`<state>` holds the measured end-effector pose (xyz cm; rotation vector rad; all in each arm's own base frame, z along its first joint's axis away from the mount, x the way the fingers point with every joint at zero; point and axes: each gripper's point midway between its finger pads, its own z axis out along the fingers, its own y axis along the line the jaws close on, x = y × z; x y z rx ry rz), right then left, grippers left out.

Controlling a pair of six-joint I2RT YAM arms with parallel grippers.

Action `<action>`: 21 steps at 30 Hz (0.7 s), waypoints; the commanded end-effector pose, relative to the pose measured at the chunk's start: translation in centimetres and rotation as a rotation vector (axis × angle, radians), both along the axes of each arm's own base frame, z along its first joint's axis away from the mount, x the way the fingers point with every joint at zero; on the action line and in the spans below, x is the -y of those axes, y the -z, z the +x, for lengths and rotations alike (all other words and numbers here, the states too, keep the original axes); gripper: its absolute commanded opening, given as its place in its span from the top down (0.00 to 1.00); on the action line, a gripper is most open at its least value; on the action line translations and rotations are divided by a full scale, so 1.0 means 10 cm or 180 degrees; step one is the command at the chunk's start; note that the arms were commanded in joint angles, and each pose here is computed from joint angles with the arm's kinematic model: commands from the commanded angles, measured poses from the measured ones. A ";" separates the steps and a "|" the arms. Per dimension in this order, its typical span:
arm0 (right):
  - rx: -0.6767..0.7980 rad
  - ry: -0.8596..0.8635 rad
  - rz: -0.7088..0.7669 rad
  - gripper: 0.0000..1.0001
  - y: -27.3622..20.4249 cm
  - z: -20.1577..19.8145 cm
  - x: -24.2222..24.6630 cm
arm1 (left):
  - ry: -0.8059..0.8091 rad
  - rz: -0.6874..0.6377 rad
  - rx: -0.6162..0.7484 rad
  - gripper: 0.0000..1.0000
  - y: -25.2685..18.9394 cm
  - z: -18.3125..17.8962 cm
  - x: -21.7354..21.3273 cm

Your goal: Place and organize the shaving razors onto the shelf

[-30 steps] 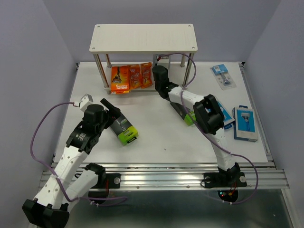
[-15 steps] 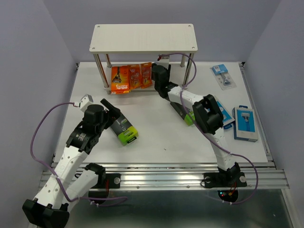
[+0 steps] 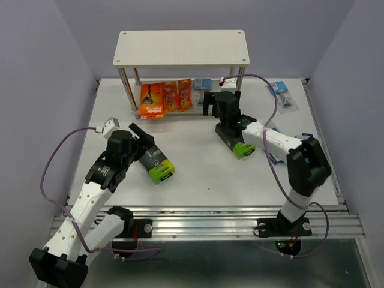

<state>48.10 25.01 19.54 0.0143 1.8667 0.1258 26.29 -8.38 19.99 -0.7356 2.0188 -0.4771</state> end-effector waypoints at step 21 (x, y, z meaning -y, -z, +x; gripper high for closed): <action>-0.0906 0.0986 -0.0107 0.00 0.49 0.28 3.22 | 0.0271 0.0034 0.0175 0.01 -0.21 0.44 0.23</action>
